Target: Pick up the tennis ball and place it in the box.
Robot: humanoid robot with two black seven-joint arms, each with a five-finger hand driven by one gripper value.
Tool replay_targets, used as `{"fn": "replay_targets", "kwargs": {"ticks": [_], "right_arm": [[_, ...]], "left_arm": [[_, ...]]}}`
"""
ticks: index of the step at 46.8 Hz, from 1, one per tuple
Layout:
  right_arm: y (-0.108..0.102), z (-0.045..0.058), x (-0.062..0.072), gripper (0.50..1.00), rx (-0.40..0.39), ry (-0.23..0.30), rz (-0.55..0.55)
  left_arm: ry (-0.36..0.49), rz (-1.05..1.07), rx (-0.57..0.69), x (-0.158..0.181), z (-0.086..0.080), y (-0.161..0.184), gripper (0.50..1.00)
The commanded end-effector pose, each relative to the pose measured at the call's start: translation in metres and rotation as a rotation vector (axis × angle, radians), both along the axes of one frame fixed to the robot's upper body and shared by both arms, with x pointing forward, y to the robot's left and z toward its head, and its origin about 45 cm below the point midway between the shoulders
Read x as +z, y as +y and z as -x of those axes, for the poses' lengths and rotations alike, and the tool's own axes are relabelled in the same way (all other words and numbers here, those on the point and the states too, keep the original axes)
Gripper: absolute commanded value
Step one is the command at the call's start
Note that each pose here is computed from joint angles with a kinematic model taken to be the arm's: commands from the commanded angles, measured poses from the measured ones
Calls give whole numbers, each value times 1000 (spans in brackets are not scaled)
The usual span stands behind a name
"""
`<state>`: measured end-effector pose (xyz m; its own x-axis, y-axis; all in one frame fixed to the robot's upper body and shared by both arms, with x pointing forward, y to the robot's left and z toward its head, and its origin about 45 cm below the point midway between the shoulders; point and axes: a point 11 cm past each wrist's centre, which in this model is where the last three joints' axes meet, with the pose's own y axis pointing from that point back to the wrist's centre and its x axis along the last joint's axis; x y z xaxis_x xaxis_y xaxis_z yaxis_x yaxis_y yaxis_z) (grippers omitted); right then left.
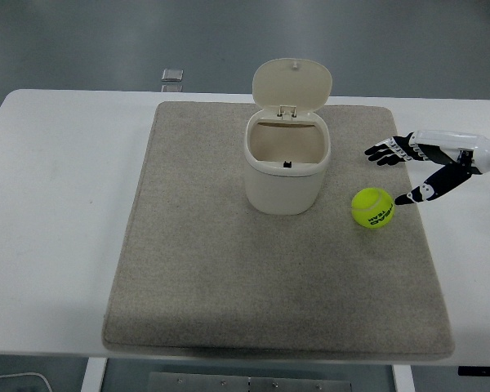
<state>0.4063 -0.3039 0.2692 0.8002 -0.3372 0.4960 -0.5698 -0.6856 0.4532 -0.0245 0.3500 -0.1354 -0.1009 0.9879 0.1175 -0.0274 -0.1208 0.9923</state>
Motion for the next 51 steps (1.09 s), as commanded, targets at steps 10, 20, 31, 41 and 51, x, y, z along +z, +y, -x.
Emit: {"fn": "replay_targets", "kwargs": {"ticks": [10,20,31,41,51], "right_arm": [[2,11,-20,911,21,-16,-28],[-3,16,-36,913,1,-36,-7],[-2,18,-42,913,-14,-71,-17],[6,20,-49,913,12,-103,-15],[4,21,-52,913,7,-104,-13]], "left_arm": [[0,0,0,0,0,0,992],[0,0,0,0,0,0,992],[0,0,0,0,0,0,992],[0,0,-1,0,0,0,992],[0,0,0,0,0,0,992]]}}
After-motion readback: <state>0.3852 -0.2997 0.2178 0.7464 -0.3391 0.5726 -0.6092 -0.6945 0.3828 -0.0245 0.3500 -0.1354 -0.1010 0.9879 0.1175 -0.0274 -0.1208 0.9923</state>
